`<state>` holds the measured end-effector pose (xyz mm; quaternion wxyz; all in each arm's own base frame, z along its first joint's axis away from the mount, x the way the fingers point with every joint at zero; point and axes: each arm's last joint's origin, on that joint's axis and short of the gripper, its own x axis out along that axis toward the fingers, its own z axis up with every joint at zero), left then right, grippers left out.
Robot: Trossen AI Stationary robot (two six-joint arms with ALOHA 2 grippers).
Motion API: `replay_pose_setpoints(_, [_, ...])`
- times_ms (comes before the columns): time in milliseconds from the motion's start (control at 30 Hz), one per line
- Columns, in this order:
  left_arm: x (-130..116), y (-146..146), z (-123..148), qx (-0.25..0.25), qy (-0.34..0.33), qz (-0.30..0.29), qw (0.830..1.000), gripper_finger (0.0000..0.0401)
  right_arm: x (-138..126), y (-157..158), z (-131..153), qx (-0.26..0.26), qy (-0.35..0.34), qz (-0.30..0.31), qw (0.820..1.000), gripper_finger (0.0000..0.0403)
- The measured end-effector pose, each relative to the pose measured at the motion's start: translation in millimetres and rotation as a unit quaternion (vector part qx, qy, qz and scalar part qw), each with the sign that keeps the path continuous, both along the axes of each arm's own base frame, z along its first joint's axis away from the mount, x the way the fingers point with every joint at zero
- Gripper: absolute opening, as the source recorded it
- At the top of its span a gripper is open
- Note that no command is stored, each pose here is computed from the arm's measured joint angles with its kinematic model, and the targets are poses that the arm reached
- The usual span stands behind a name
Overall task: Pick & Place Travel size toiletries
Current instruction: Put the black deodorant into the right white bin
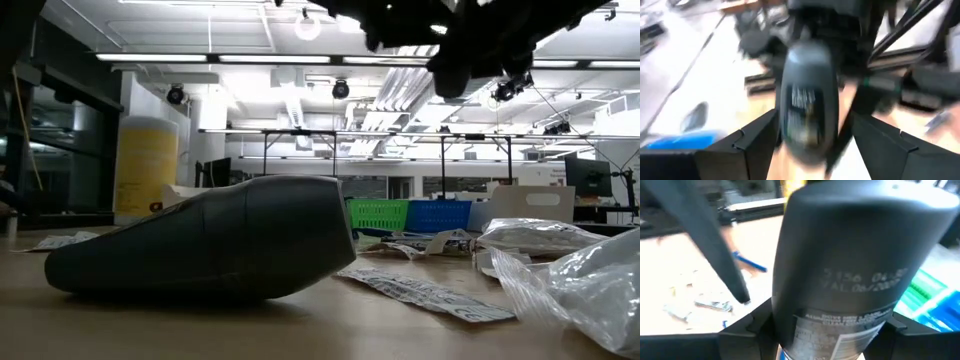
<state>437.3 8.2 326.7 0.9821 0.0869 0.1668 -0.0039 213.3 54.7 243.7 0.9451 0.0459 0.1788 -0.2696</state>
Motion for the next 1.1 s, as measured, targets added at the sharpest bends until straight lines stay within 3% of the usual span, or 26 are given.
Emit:
replay_pose_setpoints(200, [-33,10,18,0.035,0.074,0.093,0.992,0.0252,-22,-32,-2,0.008,0.059,-0.082,0.995,0.0196])
replay_pose_setpoints(333, [-54,19,22,0.044,0.113,0.122,0.985,0.0252,-41,-65,-2,-0.006,0.117,-0.162,0.98,0.0196])
replay_pose_setpoints(467, [-69,34,3,0.031,0.147,0.149,0.977,0.0253,-59,-103,-7,-0.019,0.215,-0.239,0.947,0.0196])
replay_pose_setpoints(567, [-84,45,-11,0.027,0.156,0.166,0.973,0.0253,-66,-134,-13,-0.016,0.284,-0.26,0.923,0.0196])
replay_pose_setpoints(867, [-136,78,-58,0.001,0.074,0.178,0.981,0.0253,-65,-209,-53,0.006,0.413,-0.303,0.858,0.0196])
replay_pose_setpoints(1000, [-163,90,-77,-0.017,0.057,0.18,0.982,0.0253,-62,-222,-79,0.007,0.517,-0.293,0.804,0.0196])
replay_pose_setpoints(1100, [-178,91,-85,-0.03,0.063,0.186,0.98,0.0253,-57,-224,-90,0.007,0.572,-0.272,0.773,0.0203])
